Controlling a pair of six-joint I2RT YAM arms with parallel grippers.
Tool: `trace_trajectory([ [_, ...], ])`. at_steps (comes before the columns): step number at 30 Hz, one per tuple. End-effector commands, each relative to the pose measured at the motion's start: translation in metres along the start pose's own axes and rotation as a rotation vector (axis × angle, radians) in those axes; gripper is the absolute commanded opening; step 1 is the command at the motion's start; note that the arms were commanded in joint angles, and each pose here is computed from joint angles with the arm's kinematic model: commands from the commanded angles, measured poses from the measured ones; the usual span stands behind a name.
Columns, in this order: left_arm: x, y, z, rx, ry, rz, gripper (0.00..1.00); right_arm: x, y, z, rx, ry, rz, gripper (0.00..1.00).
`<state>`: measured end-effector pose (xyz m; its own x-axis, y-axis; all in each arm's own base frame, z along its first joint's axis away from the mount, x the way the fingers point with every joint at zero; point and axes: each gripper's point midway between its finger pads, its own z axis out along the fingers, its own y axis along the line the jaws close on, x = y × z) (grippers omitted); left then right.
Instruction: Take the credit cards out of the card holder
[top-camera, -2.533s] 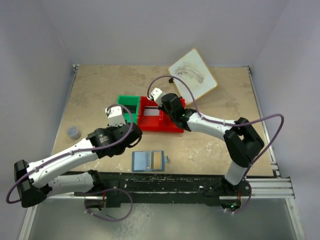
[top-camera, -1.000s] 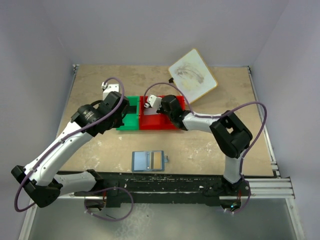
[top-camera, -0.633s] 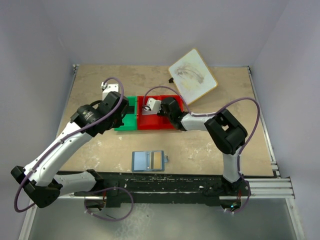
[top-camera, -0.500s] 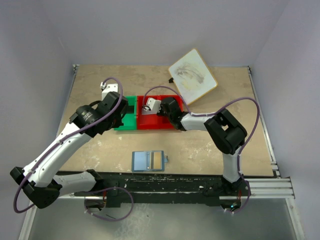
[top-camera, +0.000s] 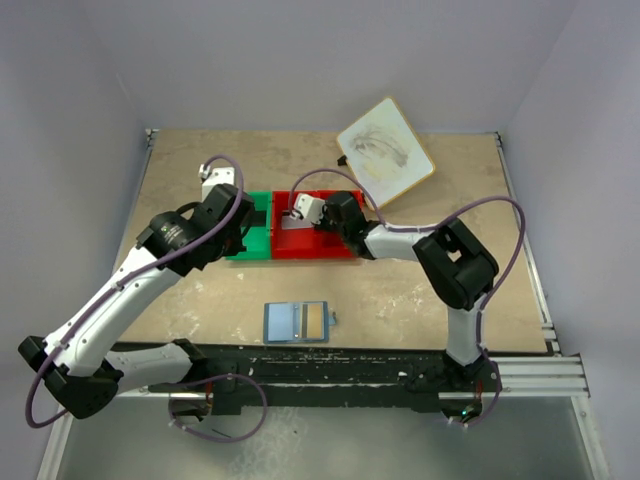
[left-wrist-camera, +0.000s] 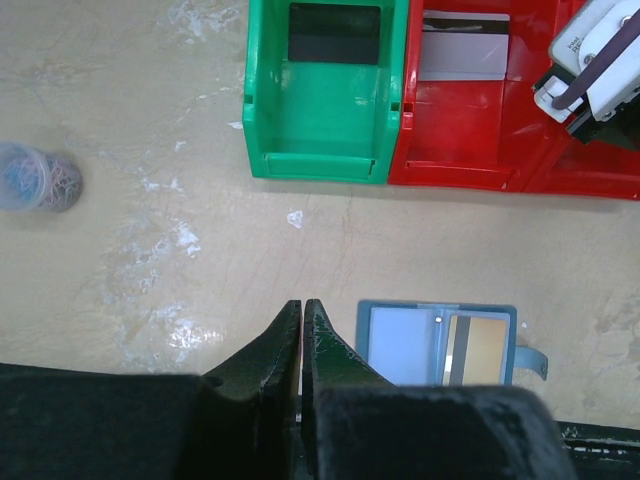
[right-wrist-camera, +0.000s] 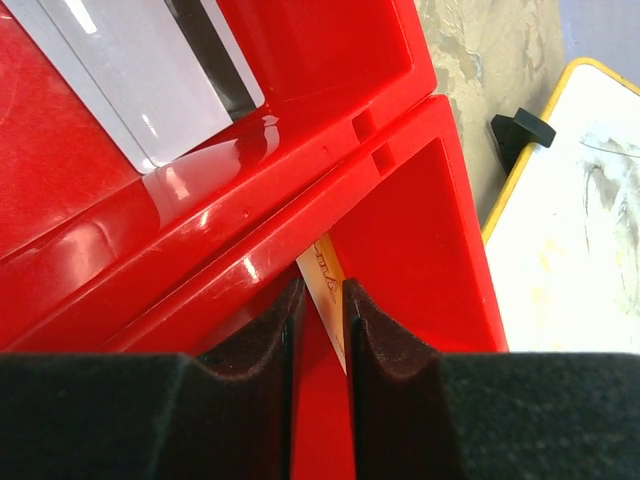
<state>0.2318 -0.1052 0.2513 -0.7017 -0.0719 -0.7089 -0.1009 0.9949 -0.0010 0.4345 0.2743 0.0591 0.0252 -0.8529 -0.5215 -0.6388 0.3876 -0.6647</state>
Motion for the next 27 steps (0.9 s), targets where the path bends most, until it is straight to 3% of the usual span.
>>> trace_trajectory([
  [1, -0.007, 0.004, -0.004, -0.001, -0.036, -0.021, 0.0, -0.024, -0.02, -0.014, 0.015, -0.06, 0.059, 0.25],
  [11, -0.001, 0.002, 0.001, 0.002, -0.021, -0.013, 0.0, -0.04, -0.042, -0.04, 0.058, -0.095, 0.157, 0.25],
  [16, 0.01, -0.009, 0.011, 0.047, -0.004, -0.045, 0.0, -0.07, -0.076, -0.086, 0.122, -0.197, 0.429, 0.26],
  [18, 0.019, -0.021, 0.018, 0.11, 0.003, -0.083, 0.0, -0.085, -0.075, -0.113, 0.069, -0.26, 0.593, 0.28],
  [19, 0.026, -0.03, 0.02, 0.163, 0.012, -0.105, 0.06, -0.09, -0.07, -0.124, 0.028, -0.286, 0.663, 0.29],
  [22, 0.044, -0.063, 0.026, 0.355, 0.025, -0.183, 0.45, -0.102, -0.039, -0.149, -0.142, -0.334, 0.939, 0.33],
  [25, 0.066, -0.067, 0.042, 0.38, 0.047, -0.219, 0.5, -0.112, 0.022, -0.171, -0.408, -0.365, 1.173, 0.36],
  [27, 0.08, -0.065, 0.053, 0.356, 0.072, -0.21, 0.53, -0.121, 0.055, -0.184, -0.475, -0.378, 1.271, 0.38],
])
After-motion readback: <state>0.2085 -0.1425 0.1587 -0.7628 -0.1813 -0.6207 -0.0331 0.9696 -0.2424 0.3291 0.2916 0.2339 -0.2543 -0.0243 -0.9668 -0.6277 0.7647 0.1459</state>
